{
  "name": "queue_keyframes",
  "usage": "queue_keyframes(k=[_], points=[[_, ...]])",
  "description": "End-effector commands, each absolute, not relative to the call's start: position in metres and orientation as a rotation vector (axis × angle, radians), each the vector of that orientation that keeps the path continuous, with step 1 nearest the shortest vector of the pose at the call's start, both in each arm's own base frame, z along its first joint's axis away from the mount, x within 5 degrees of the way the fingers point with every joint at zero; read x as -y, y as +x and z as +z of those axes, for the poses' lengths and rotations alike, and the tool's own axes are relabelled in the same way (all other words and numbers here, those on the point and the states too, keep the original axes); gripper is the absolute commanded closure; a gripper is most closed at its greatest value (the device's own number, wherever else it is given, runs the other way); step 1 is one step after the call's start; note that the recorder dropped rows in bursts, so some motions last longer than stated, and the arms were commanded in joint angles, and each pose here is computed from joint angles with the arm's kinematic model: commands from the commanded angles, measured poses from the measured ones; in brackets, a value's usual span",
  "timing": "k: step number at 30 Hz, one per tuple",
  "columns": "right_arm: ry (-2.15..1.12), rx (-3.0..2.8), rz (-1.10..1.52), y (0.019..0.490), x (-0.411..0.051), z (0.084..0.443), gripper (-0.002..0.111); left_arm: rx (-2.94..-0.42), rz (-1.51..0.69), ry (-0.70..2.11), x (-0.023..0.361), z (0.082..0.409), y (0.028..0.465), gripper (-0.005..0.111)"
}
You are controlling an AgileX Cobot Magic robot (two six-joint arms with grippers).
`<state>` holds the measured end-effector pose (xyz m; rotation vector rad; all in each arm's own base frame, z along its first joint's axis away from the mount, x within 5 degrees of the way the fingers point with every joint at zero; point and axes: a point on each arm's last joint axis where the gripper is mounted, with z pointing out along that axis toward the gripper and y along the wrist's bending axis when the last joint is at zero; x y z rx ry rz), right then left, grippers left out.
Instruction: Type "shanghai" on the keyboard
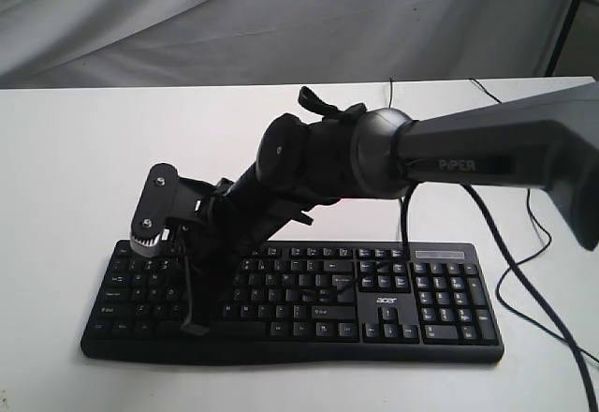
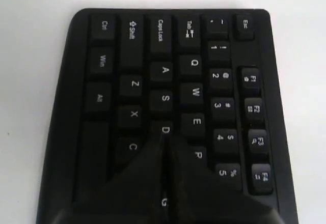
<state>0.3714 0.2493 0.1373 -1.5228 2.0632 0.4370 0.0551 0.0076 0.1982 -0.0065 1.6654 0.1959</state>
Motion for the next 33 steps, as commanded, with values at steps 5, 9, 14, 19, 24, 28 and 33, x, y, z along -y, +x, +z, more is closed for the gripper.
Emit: queue_keyframes(k=[5, 9, 14, 19, 24, 28, 33], points=[[-1.489, -2.051, 0.496, 0.38, -0.273, 0.134, 0.108, -1.667, 0.19, -0.006, -0.007, 0.197, 0.056, 0.106], [-1.478, -2.064, 0.505, 0.386, -0.278, 0.126, 0.108, -1.667, 0.19, -0.006, -0.007, 0.197, 0.056, 0.106], [-1.485, -2.045, 0.514, 0.39, -0.285, 0.128, 0.108, -1.667, 0.19, -0.006, -0.007, 0.197, 0.056, 0.106], [-1.481, -1.997, 0.511, 0.392, -0.296, 0.141, 0.108, -1.667, 0.19, -0.006, -0.007, 0.197, 0.056, 0.106], [-1.503, -2.006, 0.492, 0.39, -0.298, 0.14, 0.108, -1.667, 0.19, -0.006, -0.007, 0.197, 0.056, 0.106], [-1.516, -2.025, 0.463, 0.39, -0.295, 0.139, 0.108, -1.667, 0.19, -0.006, -0.007, 0.197, 0.056, 0.106], [-1.505, -2.022, 0.462, 0.391, -0.296, 0.139, 0.108, -1.667, 0.19, -0.006, -0.007, 0.197, 0.056, 0.106]])
